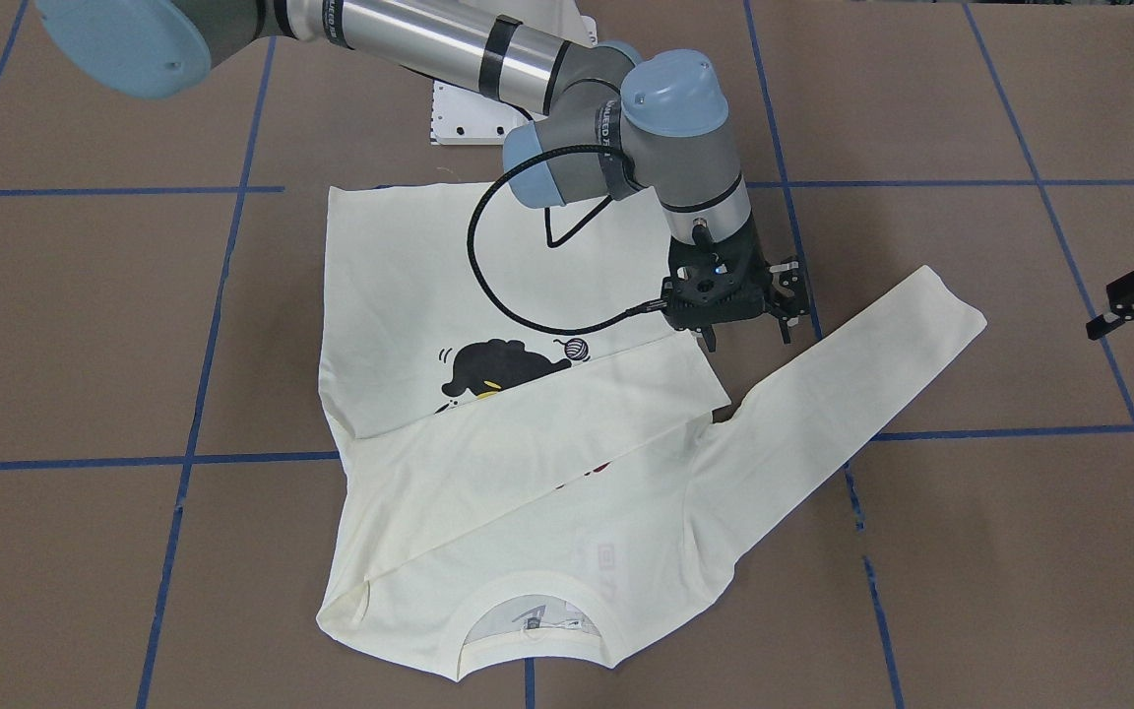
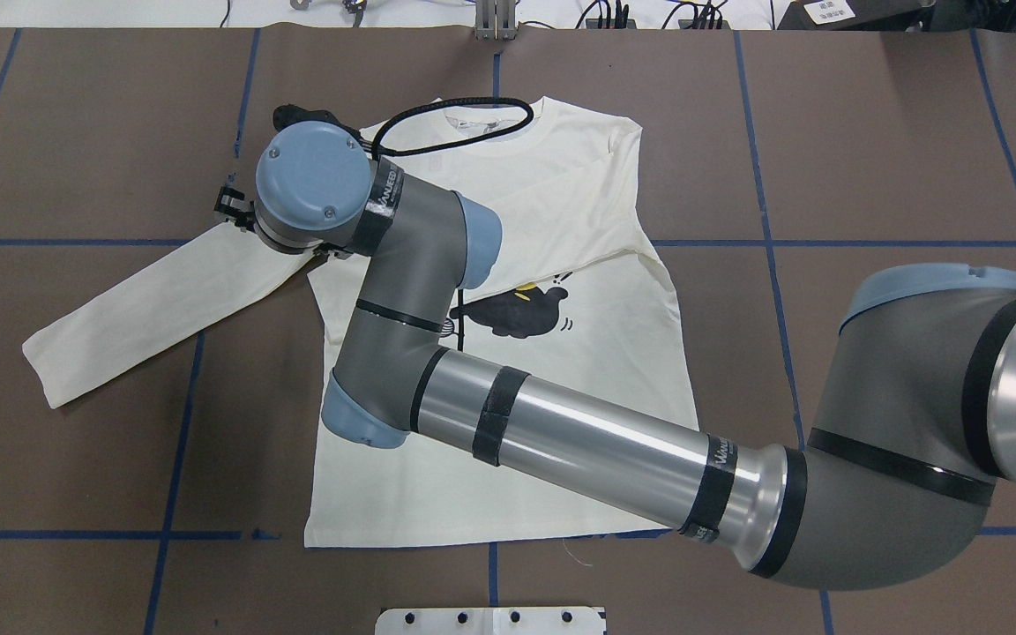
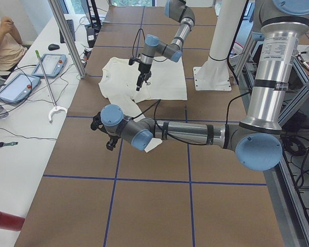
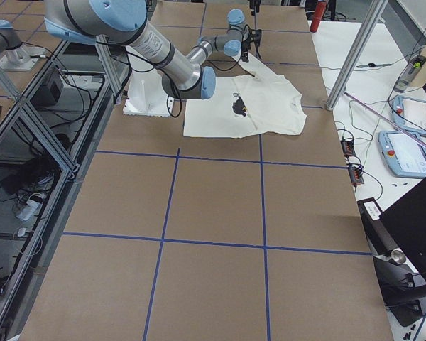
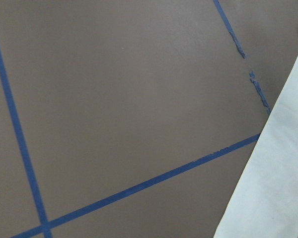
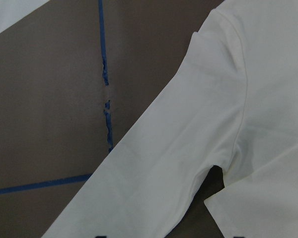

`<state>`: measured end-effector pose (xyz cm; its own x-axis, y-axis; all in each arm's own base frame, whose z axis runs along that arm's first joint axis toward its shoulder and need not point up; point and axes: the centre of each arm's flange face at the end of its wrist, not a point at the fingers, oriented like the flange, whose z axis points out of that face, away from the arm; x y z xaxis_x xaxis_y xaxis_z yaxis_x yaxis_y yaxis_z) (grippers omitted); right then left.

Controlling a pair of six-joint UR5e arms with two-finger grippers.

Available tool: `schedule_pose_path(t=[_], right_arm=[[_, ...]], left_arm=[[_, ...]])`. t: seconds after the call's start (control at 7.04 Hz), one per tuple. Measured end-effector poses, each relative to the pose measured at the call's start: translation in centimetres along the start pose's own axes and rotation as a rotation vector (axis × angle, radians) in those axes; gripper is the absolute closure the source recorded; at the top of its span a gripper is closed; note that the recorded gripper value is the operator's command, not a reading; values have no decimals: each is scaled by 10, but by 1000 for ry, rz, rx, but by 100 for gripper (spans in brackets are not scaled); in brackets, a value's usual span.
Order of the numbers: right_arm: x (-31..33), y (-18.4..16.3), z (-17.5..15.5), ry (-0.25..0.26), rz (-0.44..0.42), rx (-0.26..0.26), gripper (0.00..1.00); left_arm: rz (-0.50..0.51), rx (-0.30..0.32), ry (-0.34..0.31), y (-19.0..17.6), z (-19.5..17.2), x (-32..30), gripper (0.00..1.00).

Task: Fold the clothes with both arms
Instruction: 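Carry the sleeve cuff with the right gripper across the shirt front, then release the sleeve and raise the right gripper while the left gripper reaches the other cuff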

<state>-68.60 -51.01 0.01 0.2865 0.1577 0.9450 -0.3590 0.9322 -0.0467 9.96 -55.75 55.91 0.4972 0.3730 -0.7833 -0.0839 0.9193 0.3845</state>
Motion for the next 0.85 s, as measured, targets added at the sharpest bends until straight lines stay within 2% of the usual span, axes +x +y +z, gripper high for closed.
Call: schedule_pose_path(t=[0.28,0.57,0.85], right_arm=[[60,-67,-32,3,80,4,0],[170,-133,-63,48,103,-14,0],[233,-171,-81,84,58,-29,0]], left_arm=[[-122,-7,-74,8,66,36,3],[-224,-39,-102,60,88,19,3],[-320,-48,-84,96,93,15,3]])
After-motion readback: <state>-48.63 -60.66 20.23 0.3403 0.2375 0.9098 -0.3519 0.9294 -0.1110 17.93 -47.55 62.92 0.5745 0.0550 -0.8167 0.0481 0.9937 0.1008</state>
